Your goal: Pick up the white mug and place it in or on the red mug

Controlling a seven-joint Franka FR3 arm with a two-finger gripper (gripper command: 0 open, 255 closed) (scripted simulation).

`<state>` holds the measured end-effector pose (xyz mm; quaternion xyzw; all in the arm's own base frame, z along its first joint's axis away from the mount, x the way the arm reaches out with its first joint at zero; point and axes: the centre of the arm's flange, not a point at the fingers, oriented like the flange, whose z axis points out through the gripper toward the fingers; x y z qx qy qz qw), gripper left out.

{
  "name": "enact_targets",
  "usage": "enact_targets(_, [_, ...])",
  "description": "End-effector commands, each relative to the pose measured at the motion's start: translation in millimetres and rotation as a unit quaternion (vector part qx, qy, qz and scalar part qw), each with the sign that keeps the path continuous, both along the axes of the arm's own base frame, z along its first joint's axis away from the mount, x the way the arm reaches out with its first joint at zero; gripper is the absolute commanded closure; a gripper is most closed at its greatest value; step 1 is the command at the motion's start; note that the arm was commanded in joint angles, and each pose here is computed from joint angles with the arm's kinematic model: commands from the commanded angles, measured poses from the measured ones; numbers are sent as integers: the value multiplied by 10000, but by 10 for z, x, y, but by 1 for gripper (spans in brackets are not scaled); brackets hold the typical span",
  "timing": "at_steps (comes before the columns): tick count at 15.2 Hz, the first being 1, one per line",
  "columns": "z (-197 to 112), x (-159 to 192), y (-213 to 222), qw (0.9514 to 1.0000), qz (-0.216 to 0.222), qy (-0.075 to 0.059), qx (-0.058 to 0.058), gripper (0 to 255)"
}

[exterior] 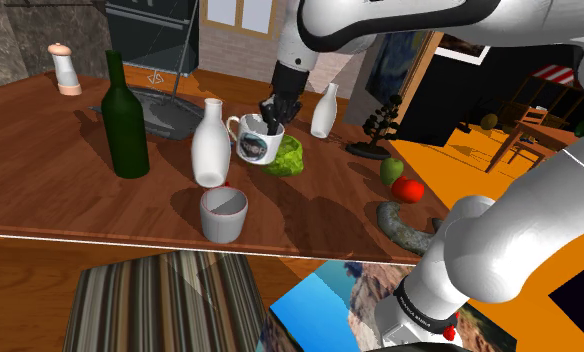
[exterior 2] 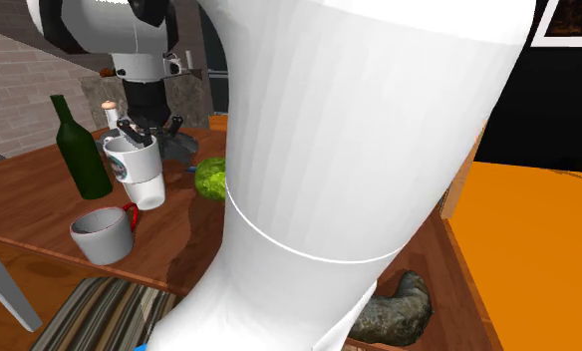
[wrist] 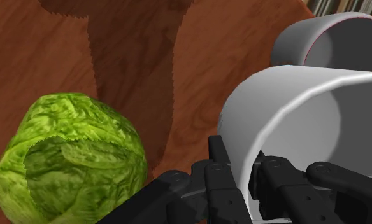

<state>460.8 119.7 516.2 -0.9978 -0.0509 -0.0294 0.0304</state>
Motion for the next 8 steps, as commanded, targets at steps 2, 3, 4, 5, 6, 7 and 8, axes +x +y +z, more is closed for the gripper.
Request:
enact_targets(2, [15,10,412,10000,-6,1,2,255])
enact_targets(3, [19,10,544,10000,-6,1,2,255])
enact_targets(4, [22,9,676,10000,-6,1,2,255])
enact_targets(5, [25,9,808,10000,-6,1,2,255])
enact_targets(6, [29,9,940,10000,-6,1,2,255])
enact_targets(7, [31,9,1033,10000,-6,1,2,255])
enact_targets(8, [-22,9,1033,10000,-6,1,2,255])
